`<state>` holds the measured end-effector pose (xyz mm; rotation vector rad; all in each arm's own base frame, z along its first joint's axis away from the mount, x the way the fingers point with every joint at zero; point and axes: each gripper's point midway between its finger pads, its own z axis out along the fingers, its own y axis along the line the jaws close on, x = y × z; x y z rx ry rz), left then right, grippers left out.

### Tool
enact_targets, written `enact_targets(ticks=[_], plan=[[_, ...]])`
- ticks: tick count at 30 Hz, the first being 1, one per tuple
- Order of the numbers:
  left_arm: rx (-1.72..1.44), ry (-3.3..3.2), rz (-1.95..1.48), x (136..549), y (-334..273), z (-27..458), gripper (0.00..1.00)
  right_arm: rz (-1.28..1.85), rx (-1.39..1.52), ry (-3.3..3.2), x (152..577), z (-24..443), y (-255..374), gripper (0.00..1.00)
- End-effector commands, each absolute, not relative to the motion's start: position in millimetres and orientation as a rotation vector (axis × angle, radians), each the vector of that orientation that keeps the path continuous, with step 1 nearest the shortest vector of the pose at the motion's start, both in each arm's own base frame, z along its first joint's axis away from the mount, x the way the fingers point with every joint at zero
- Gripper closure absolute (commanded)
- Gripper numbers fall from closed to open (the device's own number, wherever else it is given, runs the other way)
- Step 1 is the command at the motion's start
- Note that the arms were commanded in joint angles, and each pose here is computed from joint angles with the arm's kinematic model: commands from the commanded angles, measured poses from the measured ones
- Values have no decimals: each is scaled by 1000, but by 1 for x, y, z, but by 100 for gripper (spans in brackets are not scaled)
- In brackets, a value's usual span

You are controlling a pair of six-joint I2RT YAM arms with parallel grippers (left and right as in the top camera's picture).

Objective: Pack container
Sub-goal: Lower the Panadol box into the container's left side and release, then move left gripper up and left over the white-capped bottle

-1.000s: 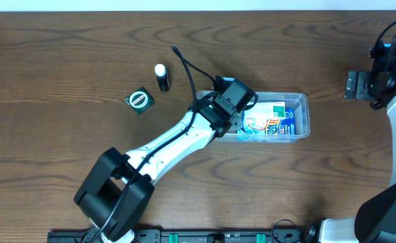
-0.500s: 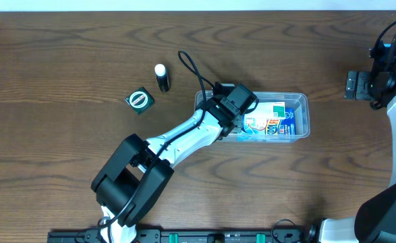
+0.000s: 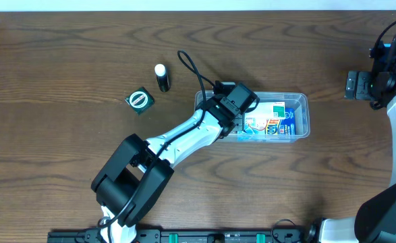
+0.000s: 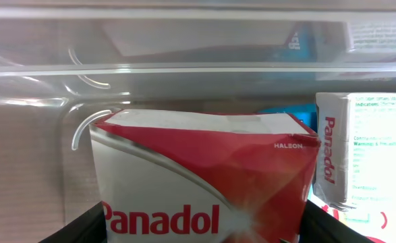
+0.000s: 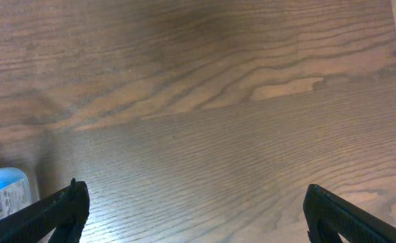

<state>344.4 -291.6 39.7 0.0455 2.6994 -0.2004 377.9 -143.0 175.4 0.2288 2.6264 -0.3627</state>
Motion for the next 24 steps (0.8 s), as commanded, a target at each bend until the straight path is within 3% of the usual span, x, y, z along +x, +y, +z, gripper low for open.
enact_targets(ticks=[1, 9, 24], plan=[[28, 2685, -193, 349, -292, 42, 32, -372, 255, 2596, 376, 186, -145, 1], [30, 2689, -199, 348, -293, 41, 20, -372, 255, 2596, 376, 186, -145, 1], [38, 2693, -252, 347, -300, 44, 25, -372, 255, 2596, 376, 185, -145, 1]])
